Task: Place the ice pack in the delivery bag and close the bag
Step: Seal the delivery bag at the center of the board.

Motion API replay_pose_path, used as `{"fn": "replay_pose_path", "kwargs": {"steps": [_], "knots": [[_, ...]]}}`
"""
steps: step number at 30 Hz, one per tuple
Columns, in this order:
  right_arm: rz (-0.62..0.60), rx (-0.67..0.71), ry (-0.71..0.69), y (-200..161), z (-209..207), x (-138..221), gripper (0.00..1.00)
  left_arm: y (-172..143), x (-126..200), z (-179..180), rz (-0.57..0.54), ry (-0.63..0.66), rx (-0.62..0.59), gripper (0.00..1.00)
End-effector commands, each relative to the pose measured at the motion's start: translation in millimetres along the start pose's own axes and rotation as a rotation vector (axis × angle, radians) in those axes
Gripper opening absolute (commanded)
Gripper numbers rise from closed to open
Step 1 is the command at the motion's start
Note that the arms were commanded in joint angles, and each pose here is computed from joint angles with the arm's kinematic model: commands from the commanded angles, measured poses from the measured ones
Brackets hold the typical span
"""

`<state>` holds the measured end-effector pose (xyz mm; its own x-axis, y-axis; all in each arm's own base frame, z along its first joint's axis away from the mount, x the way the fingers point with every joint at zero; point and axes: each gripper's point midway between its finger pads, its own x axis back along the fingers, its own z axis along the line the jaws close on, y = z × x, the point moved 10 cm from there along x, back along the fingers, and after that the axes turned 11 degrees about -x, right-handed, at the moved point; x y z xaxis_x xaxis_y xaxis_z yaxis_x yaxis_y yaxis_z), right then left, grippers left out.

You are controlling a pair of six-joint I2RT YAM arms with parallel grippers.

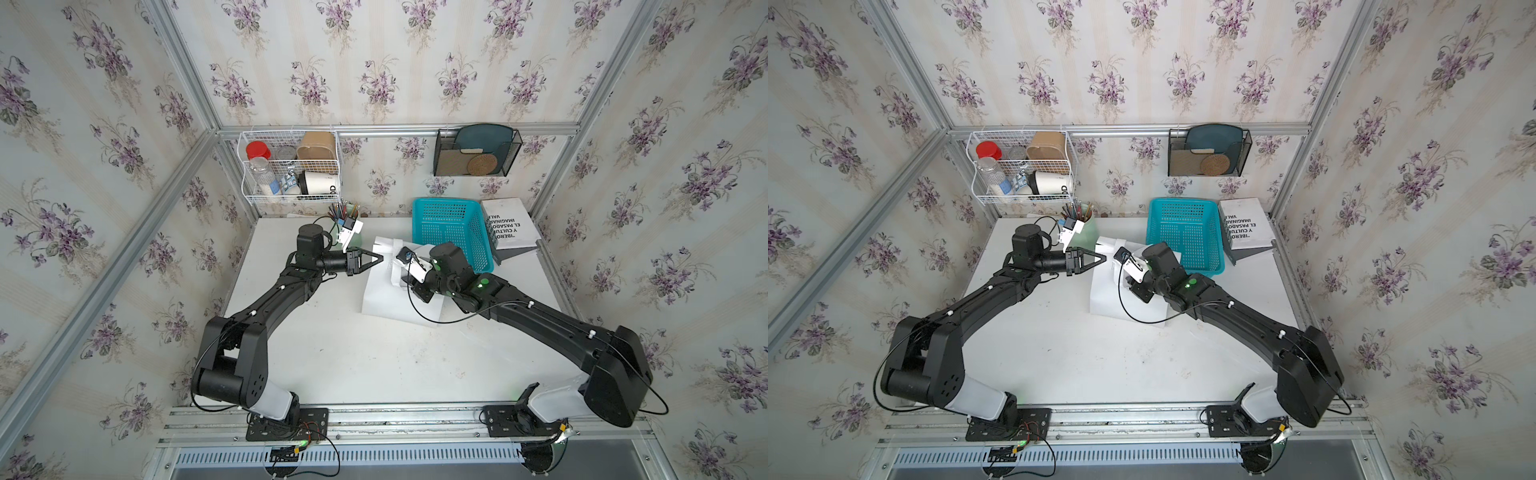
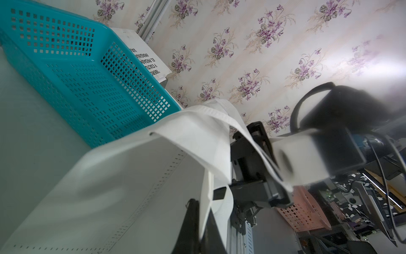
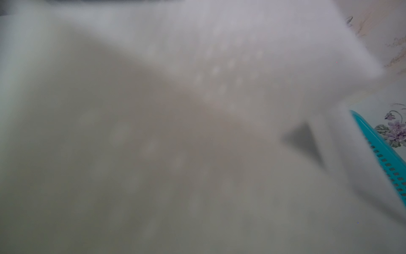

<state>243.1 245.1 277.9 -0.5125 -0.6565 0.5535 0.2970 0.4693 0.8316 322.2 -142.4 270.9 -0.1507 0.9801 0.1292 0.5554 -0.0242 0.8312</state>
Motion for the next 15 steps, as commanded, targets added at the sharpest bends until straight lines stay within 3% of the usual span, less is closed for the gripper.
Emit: {"fn": "replay_pose_path", "kwargs": {"steps": [1, 6, 10, 13, 15], "knots": [[-0.145, 0.045, 0.245, 5, 21, 31, 0.33, -2, 5, 1, 0.008, 0.047, -0.026, 0.00], [-0.322, -0.049, 0.290, 17, 16, 79, 0.34, -3, 4, 6, 0.019, 0.058, 0.000, 0.00], [-0.400, -0.185, 0.242, 39, 2, 79, 0.38, -4, 2, 10, 0.023, 0.048, 0.013, 0.00], [-0.347, -0.194, 0.251, 54, -3, 60, 0.30, -2, 0, 12, 0.024, 0.040, 0.022, 0.00], [-0.319, -0.190, 0.243, 61, -6, 47, 0.18, -1, -1, 14, 0.023, 0.034, 0.023, 0.00]]}}
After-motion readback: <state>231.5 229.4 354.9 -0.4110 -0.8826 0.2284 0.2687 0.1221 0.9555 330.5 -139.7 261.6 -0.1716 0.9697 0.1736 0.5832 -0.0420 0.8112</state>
